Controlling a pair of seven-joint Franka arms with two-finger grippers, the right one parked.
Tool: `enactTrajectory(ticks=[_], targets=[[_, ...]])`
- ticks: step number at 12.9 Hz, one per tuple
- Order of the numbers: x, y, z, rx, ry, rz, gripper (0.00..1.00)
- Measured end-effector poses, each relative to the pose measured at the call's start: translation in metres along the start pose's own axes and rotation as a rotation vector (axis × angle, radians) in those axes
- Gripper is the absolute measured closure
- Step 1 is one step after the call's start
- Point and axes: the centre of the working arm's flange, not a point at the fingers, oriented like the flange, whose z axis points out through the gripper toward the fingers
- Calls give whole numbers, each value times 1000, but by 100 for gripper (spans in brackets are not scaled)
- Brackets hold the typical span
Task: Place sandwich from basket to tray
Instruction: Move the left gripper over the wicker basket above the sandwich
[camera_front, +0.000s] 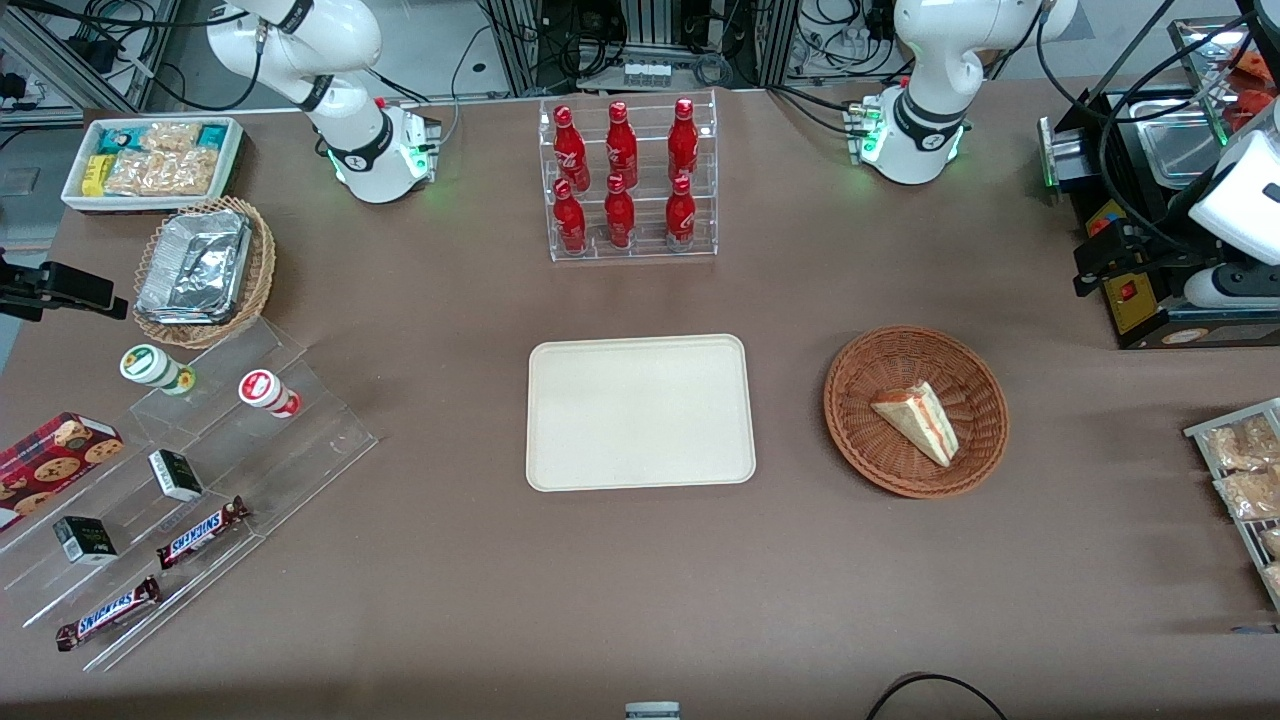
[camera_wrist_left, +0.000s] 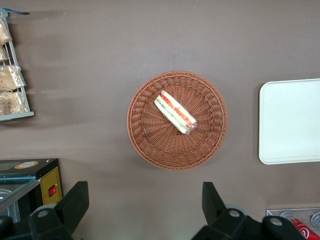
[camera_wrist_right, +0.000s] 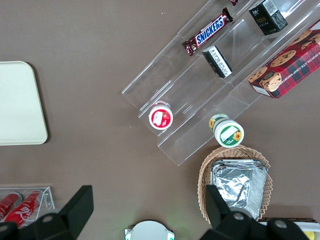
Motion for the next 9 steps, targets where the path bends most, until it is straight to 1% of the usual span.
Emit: enactTrajectory(ticks=[3,5,6,8,9], targets=[[0,0,2,0,-3,-2,0],[8,3,12,0,1,-18,0],[14,6,24,0,-3,-28,0],[28,10,58,1,-32,-54,0],[34,11,77,1,-36,-79,0]])
